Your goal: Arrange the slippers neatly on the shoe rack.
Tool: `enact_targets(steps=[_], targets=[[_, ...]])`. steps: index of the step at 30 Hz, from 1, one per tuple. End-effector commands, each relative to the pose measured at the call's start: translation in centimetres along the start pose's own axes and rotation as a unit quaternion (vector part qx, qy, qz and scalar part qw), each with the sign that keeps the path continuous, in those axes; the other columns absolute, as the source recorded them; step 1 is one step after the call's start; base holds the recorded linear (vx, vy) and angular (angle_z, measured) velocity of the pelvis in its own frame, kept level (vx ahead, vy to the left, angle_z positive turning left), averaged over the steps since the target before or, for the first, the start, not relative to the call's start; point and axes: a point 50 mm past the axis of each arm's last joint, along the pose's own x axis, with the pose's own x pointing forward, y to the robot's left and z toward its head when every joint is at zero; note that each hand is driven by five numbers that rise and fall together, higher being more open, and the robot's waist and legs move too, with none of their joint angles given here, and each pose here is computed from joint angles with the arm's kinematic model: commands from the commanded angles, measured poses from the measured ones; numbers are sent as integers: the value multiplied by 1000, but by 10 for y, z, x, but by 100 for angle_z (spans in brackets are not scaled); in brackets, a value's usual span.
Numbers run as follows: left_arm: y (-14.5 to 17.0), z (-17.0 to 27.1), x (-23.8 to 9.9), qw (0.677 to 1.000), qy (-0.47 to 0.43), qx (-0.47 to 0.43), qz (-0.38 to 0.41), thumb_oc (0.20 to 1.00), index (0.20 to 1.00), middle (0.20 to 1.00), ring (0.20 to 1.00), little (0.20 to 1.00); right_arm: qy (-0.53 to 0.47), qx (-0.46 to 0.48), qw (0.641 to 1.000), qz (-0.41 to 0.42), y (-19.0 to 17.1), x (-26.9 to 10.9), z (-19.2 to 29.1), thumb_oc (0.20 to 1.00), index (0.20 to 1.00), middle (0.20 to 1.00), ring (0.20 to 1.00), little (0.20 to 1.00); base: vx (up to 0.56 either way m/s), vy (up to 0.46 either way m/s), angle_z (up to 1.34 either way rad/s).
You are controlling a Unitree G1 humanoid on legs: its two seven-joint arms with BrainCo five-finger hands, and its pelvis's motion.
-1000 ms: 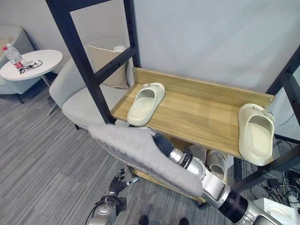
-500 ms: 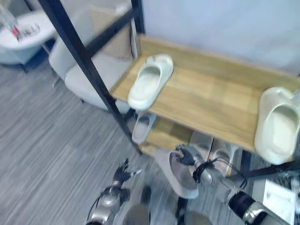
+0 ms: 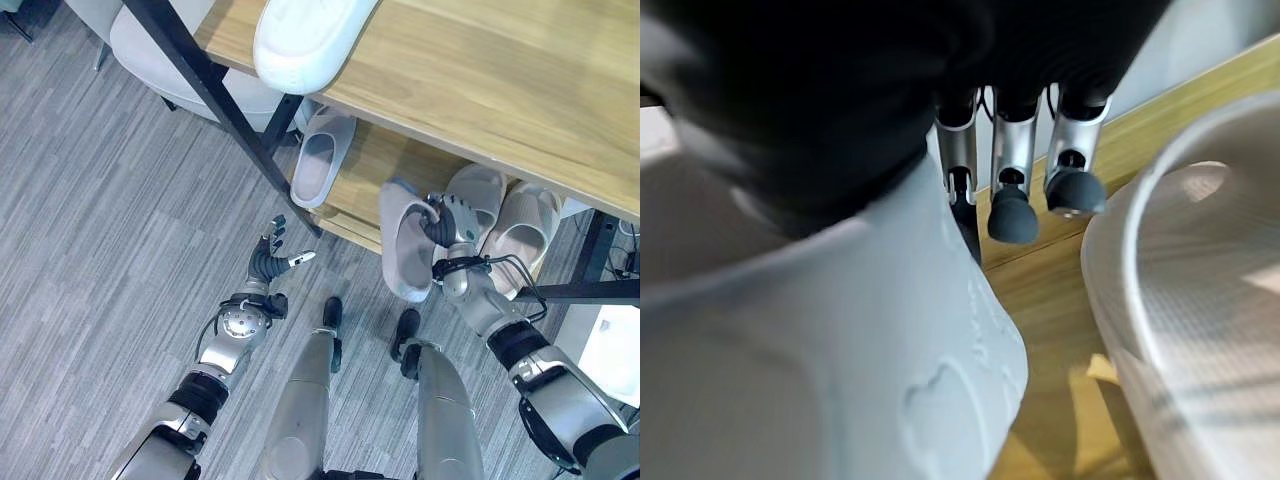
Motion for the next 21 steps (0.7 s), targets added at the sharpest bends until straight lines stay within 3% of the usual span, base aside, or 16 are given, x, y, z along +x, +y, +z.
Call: enact_targets(steps=[1, 9, 16, 17, 21], targets=[[6, 3, -12, 999, -32, -21, 16, 1000, 1000, 1000, 1000, 1000, 20, 25, 998, -58, -12, 8, -1, 200, 200, 200, 200, 200, -17, 41, 3], [3, 7, -17, 999, -43, -28, -13, 1000, 1000, 1000, 1000, 1000, 50, -38, 995, -83, -45, 49, -8, 200, 200, 200, 200, 200, 11, 7, 9], [-4, 6, -19, 998, -40, -33, -37, 1000, 1000, 1000, 1000, 1000, 89, -89, 988, -84, -59, 60, -23, 200, 200, 200, 200, 200, 24, -41, 17], [-5, 5, -20, 998, -39, -32, -40, 1000, 1000, 1000, 1000, 1000, 91, -93, 988, -85, -60, 61, -23, 1000, 1000, 1000, 1000, 1000, 42, -20, 18], [-7, 3, -21, 998, -32, -40, -46, 1000, 1000, 1000, 1000, 1000, 106, -80, 990, -57, -50, 61, -20, 1000, 1000, 1000, 1000, 1000, 44, -16, 11]])
